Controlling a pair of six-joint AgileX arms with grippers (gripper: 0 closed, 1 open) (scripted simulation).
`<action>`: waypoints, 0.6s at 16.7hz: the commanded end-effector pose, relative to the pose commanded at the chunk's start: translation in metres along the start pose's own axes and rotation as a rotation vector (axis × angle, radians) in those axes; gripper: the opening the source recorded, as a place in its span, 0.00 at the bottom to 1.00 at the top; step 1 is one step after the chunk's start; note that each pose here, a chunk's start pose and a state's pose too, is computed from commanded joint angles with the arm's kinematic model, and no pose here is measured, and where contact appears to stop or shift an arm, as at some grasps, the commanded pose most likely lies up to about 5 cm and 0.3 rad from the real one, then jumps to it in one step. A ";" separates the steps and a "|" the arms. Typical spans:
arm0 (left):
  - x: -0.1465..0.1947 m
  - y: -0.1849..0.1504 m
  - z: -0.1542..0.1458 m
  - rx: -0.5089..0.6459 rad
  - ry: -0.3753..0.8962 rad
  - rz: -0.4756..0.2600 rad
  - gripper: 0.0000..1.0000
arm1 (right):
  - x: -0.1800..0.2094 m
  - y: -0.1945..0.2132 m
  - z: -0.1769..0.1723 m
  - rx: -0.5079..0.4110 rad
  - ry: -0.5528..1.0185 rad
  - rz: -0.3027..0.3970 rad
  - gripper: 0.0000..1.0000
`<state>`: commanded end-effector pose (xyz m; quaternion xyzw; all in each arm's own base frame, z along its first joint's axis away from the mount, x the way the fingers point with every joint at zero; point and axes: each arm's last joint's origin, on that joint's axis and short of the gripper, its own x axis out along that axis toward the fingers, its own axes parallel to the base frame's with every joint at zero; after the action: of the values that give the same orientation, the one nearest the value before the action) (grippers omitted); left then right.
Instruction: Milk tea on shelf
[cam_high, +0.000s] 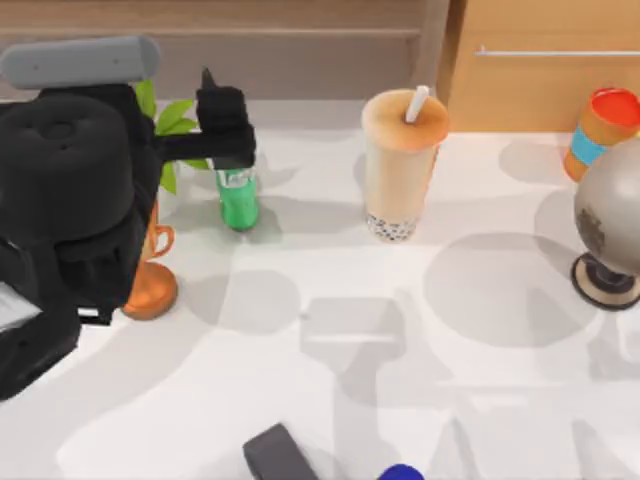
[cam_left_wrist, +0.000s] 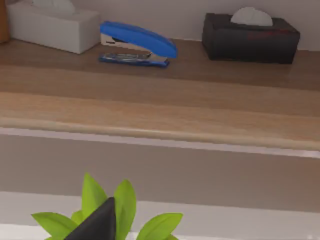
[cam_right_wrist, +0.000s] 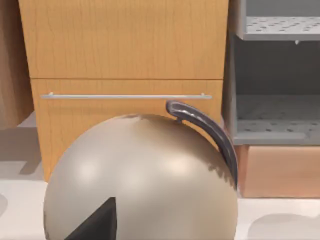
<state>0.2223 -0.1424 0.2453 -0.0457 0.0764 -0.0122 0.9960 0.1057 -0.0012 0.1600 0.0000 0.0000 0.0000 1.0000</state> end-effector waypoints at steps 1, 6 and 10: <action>0.011 -0.023 -0.008 0.007 0.015 0.001 1.00 | 0.000 0.000 0.000 0.000 0.000 0.000 1.00; 0.037 -0.128 -0.077 0.057 0.056 0.008 1.00 | 0.000 0.000 0.000 0.000 0.000 0.000 1.00; 0.032 -0.178 -0.128 0.080 0.052 0.007 1.00 | 0.000 0.000 0.000 0.000 0.000 0.000 1.00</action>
<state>0.2314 -0.3320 0.1314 -0.0053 0.1019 -0.0128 0.9947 0.1057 -0.0012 0.1600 0.0000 0.0000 0.0000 1.0000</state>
